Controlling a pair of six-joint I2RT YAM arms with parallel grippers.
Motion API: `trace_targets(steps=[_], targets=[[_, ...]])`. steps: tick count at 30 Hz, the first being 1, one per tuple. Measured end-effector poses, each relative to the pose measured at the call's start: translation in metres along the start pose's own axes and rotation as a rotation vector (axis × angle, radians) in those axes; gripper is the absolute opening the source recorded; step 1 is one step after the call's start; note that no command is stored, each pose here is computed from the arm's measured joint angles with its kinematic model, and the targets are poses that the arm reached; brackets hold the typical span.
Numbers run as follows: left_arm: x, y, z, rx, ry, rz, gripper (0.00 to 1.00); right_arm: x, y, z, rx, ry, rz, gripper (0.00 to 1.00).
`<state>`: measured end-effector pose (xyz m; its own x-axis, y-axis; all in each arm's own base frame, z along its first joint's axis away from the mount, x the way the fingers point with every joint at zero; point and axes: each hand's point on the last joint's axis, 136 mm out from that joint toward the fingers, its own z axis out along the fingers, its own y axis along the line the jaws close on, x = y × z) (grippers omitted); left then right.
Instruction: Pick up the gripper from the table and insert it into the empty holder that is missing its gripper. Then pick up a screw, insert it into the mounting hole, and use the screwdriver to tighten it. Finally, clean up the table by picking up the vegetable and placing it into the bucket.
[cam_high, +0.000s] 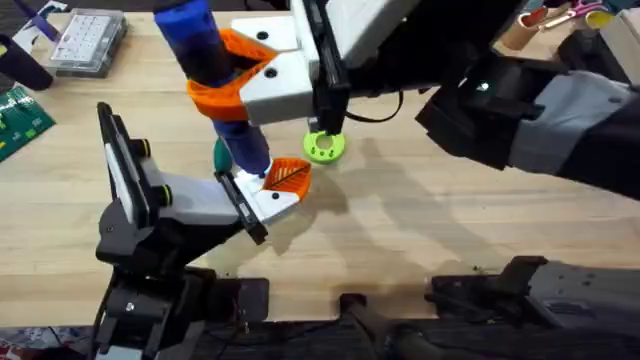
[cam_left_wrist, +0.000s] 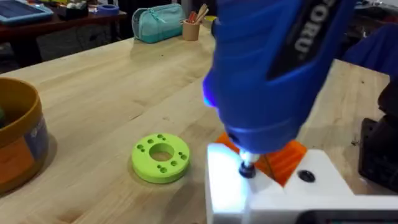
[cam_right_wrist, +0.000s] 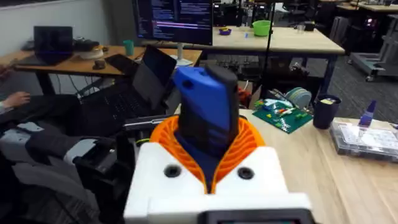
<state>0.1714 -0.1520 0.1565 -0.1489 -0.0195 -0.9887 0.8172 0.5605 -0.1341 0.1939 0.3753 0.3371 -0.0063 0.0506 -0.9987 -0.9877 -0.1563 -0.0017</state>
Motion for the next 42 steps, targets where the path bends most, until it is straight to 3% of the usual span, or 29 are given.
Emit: trace_targets(steps=[42], targets=[[0.0003,-0.0012,0.0000,0.007,0.001,-0.004,0.017,0.0009,-0.0007,-0.0003,0.005,0.012,0.015,0.027]])
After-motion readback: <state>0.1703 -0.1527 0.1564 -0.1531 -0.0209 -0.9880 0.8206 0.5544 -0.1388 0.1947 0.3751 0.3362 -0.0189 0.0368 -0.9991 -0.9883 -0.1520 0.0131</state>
